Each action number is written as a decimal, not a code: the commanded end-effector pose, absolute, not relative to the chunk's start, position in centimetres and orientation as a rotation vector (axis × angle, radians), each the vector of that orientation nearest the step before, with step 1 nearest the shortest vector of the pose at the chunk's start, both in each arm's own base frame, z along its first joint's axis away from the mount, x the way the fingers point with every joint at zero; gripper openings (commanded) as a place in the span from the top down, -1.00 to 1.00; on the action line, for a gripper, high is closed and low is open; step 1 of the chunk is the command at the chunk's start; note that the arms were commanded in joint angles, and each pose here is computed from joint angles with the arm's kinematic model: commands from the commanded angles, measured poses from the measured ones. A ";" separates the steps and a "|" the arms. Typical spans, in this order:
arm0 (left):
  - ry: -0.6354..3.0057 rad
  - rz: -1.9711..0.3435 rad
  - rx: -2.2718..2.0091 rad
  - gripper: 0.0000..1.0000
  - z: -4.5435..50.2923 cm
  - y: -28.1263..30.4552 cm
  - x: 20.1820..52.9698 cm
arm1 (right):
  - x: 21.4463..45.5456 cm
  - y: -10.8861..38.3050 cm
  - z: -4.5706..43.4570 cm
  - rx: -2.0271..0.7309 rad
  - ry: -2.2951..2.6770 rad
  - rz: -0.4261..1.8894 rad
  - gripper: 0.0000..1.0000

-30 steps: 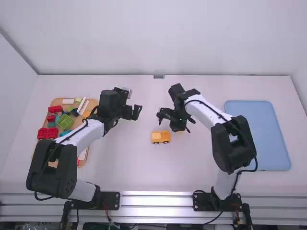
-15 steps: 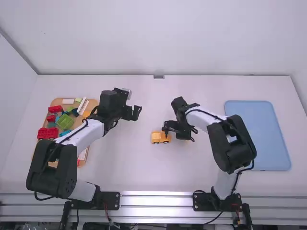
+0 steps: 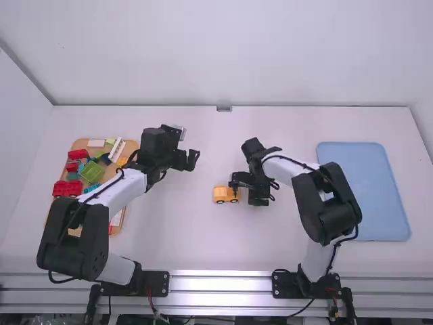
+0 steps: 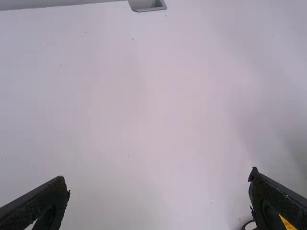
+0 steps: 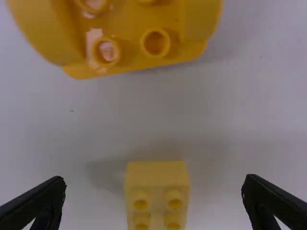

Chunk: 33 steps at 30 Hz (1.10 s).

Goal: Assemble lego blocks to make yellow taxi

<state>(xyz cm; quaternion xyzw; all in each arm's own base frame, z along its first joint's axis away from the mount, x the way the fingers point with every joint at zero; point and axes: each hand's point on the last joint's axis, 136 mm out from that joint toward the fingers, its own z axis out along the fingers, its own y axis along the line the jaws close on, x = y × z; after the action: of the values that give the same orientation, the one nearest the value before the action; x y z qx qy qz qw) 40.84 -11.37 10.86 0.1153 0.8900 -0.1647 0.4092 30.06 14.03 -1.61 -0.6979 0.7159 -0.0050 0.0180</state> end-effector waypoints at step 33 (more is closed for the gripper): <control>1.395 -1.007 1.403 -0.98 8.3 -21.2 28.2 | 31.5 10.8 3.1 -1.403 1.837 0.712 -0.97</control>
<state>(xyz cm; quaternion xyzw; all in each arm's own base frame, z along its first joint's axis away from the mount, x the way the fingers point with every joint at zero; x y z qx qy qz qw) 29.61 -20.68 8.56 0.5720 0.5786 -0.3650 0.4526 33.15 10.01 3.54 -0.5715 0.6981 0.2356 0.3612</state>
